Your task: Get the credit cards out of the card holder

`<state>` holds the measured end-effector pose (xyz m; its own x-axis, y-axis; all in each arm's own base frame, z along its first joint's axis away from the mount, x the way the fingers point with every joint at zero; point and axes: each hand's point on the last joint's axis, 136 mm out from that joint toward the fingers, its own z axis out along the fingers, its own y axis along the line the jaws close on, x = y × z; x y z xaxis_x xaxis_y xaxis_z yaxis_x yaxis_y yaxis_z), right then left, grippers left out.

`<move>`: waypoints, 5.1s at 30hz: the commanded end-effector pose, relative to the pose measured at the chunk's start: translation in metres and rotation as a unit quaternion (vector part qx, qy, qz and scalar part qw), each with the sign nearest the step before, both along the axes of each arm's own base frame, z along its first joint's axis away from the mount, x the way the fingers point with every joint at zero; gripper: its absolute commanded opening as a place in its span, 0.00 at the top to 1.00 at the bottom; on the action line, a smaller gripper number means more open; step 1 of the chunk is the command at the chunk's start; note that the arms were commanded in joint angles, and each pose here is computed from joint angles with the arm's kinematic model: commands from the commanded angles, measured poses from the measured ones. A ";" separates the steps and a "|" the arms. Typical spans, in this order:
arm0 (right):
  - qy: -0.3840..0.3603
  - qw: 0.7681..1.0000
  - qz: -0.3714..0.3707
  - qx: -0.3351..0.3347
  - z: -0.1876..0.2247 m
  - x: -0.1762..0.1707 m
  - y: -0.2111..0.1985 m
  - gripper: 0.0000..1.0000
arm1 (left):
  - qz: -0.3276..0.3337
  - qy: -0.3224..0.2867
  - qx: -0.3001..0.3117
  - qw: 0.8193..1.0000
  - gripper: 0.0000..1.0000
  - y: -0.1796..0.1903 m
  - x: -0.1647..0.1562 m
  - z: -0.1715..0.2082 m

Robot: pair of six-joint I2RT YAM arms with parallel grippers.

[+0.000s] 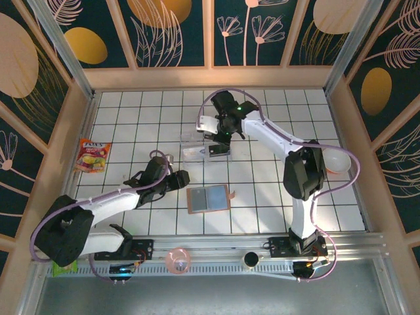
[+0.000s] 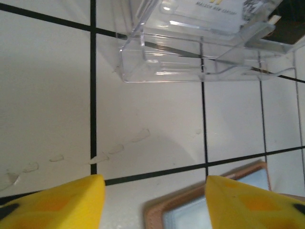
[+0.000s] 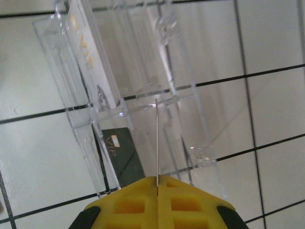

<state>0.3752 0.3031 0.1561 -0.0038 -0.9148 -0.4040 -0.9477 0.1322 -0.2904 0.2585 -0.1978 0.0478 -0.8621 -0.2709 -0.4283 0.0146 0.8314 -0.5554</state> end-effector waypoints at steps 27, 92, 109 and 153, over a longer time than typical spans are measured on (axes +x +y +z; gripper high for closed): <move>0.014 0.902 -0.395 0.175 -0.028 0.071 -0.083 1.00 | 0.032 -0.051 -0.022 0.998 0.59 0.016 -0.002 0.010; 0.033 0.972 -0.065 0.224 0.059 -0.048 0.016 1.00 | 0.111 -0.088 0.072 0.987 0.96 0.031 0.086 -0.003; 0.096 0.991 -0.009 0.089 -0.004 -0.043 0.016 1.00 | 0.076 -0.119 -0.036 0.989 0.19 0.023 0.046 0.068; 0.034 0.996 -0.029 0.081 0.007 -0.007 0.047 0.70 | 0.084 -0.106 -0.061 0.989 0.01 0.034 0.019 0.063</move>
<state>0.3632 0.3333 0.1023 -0.1090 -0.9081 -0.4043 -0.9760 0.1750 -0.1297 0.2815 -0.1643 0.1087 -0.6931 -0.4511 -0.5623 0.0024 0.7786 -0.6275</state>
